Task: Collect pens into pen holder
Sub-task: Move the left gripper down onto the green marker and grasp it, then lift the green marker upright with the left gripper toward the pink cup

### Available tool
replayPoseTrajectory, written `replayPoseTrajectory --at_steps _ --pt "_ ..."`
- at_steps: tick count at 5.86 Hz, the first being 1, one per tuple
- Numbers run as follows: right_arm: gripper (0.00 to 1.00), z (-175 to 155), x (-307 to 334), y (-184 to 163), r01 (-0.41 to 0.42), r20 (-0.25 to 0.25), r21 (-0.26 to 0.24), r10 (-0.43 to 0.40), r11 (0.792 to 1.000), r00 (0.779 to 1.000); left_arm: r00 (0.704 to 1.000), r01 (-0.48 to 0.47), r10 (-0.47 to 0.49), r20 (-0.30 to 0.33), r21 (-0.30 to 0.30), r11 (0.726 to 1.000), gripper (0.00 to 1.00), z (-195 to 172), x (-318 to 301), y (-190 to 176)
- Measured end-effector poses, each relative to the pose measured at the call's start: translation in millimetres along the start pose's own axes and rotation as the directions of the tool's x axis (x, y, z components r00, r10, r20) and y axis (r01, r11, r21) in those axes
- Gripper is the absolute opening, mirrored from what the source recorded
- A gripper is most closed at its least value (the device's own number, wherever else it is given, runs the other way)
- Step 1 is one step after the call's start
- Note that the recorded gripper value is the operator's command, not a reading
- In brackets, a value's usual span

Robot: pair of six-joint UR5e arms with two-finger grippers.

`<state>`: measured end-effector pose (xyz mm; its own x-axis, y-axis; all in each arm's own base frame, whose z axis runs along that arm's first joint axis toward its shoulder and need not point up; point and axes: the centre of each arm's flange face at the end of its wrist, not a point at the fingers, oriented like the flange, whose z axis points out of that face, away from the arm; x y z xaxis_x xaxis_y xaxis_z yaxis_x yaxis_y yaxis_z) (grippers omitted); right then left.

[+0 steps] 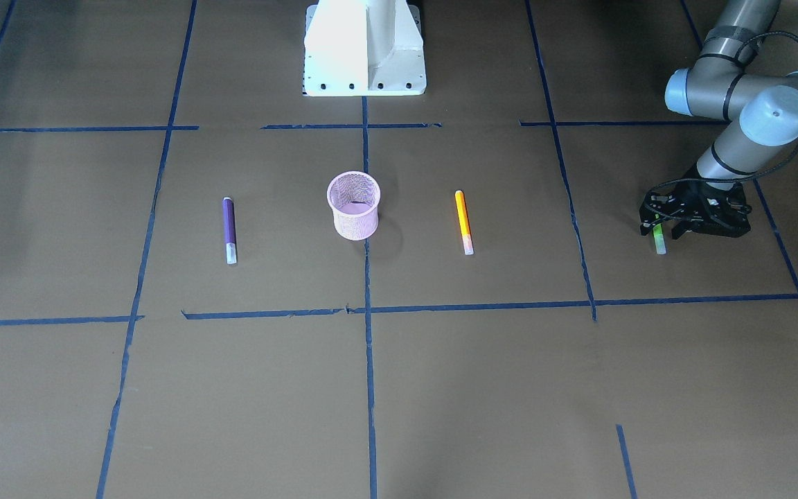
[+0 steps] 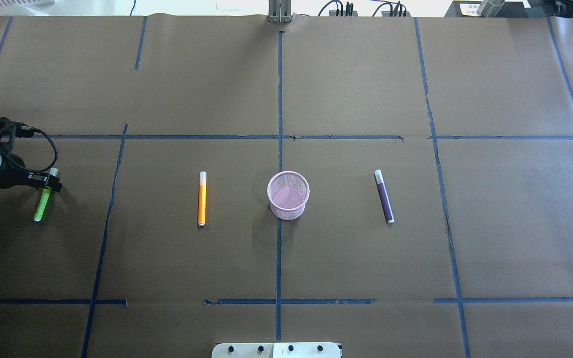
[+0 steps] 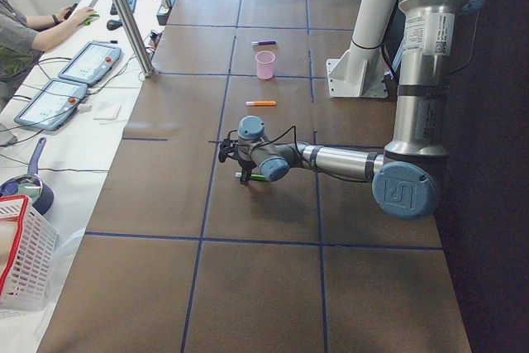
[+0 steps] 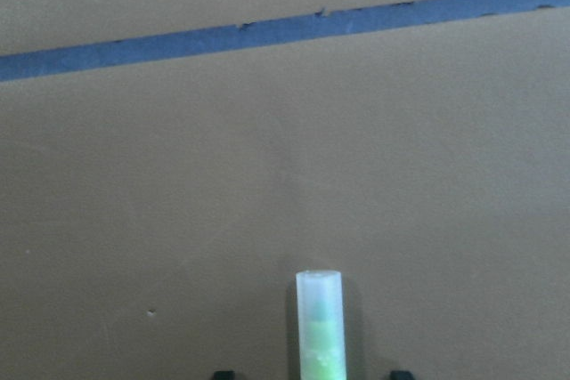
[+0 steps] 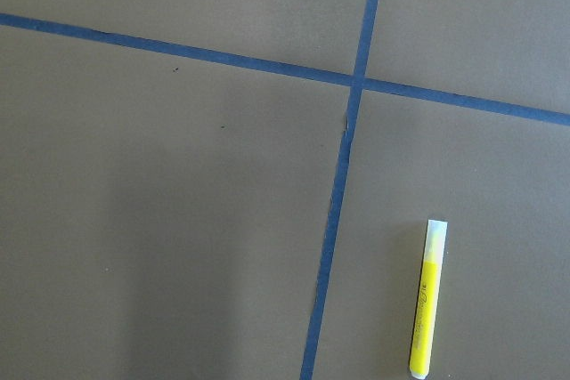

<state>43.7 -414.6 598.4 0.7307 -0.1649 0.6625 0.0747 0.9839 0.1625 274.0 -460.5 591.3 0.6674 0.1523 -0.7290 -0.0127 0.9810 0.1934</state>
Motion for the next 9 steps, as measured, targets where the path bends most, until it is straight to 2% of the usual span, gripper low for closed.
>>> replayPoseTrajectory --at_steps 3,4,5,6,7,8,9 --pt "1.0 0.3 0.3 0.1 -0.001 -0.001 -0.001 0.001 1.0 1.0 1.0 -0.003 0.003 0.014 0.02 1.0 0.0 -1.5 0.0 -2.6" --pt "1.0 0.4 0.3 0.1 -0.001 0.0 -0.001 0.001 1.0 1.0 1.0 -0.012 0.011 0.003 0.036 0.999 0.0 -8.9 7.4 -6.4" --pt "1.0 0.3 0.3 0.0 0.0 0.0 0.0 0.0 1.0 1.0 0.999 -0.033 0.034 -0.014 0.076 0.997 0.0 -25.9 20.8 -13.8" --pt "1.0 0.2 0.1 -0.1 0.0 0.0 0.001 0.0 1.0 1.0 0.996 -0.079 0.084 -0.027 0.145 0.986 0.0 -49.6 42.7 -26.1" --pt "1.0 -0.1 -0.1 -0.3 0.0 0.0 0.002 0.0 1.0 1.0 0.989 -0.131 0.145 -0.042 0.233 0.964 0.0 -77.8 75.9 -43.5" --pt "1.0 -0.4 -0.3 -0.8 0.002 -0.001 0.003 -0.002 1.0 1.0 0.981 -0.166 0.189 -0.039 0.326 0.931 0.0 -102.4 109.4 -57.7" --pt "1.0 -0.6 -0.5 -1.0 0.003 -0.002 0.004 -0.003 1.0 1.0 0.973 -0.203 0.23 -0.017 0.41 0.889 0.0 -112.3 150.5 -60.1"
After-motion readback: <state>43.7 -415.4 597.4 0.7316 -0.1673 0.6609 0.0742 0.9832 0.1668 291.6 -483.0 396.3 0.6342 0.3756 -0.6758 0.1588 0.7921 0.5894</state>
